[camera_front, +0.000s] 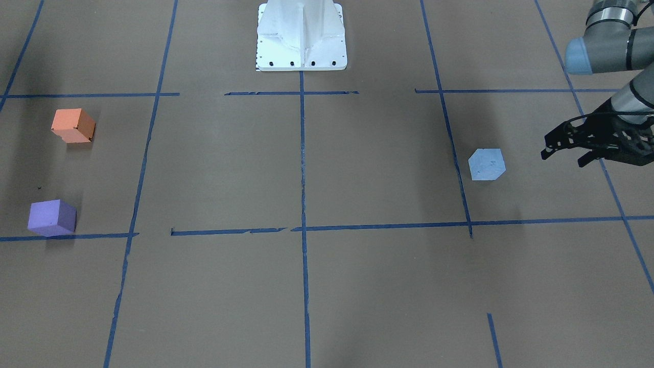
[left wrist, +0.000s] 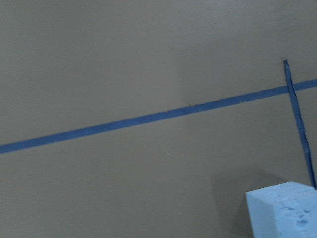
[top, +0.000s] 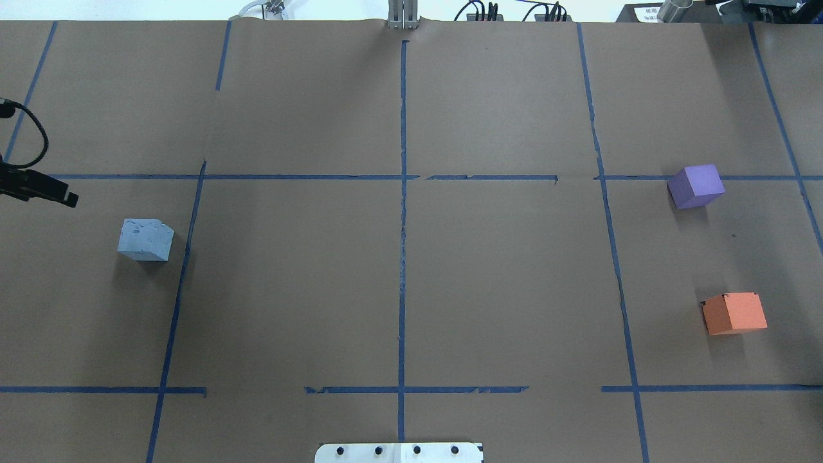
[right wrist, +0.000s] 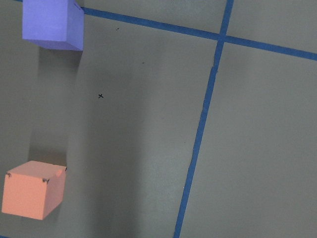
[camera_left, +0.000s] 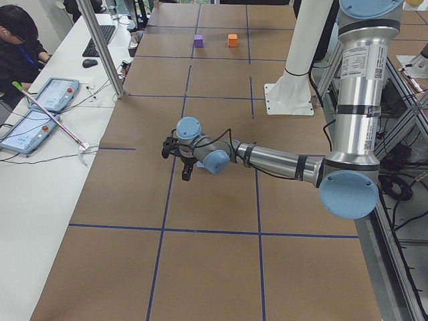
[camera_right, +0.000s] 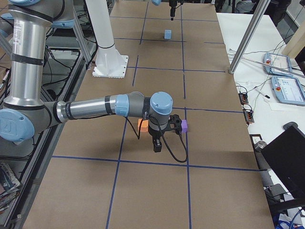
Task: Place blue block between orange and purple blocks
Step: 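Reach the left gripper down to the light blue cube and grasp it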
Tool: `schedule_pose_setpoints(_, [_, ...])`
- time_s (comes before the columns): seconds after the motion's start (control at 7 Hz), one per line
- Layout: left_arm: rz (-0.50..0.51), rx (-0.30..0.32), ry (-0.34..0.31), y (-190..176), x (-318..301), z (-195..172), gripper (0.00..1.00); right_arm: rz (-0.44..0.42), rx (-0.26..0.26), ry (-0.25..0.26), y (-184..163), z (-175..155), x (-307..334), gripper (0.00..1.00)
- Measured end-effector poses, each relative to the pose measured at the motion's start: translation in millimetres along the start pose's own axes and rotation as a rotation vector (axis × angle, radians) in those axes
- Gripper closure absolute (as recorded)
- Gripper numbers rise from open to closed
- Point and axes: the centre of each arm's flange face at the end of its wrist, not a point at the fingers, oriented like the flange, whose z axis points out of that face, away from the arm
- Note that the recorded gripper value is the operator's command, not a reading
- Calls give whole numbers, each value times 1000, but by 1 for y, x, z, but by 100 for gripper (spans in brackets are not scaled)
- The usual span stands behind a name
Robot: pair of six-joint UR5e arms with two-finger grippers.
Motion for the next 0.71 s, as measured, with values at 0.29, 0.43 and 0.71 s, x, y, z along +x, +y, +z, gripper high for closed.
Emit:
schedule_pose_setpoints(0.29, [-83, 2, -9, 6, 47, 33, 0, 0, 0, 0, 0, 0, 0, 0])
schedule_pose_setpoints(0.43, [-117, -3, -4, 7, 70, 45, 0, 0, 0, 0, 0, 0, 0, 0])
schedule_pose_setpoints(0.71, [-147, -26, -13, 19, 101, 72, 0, 0, -1, 0, 0, 1, 1, 0])
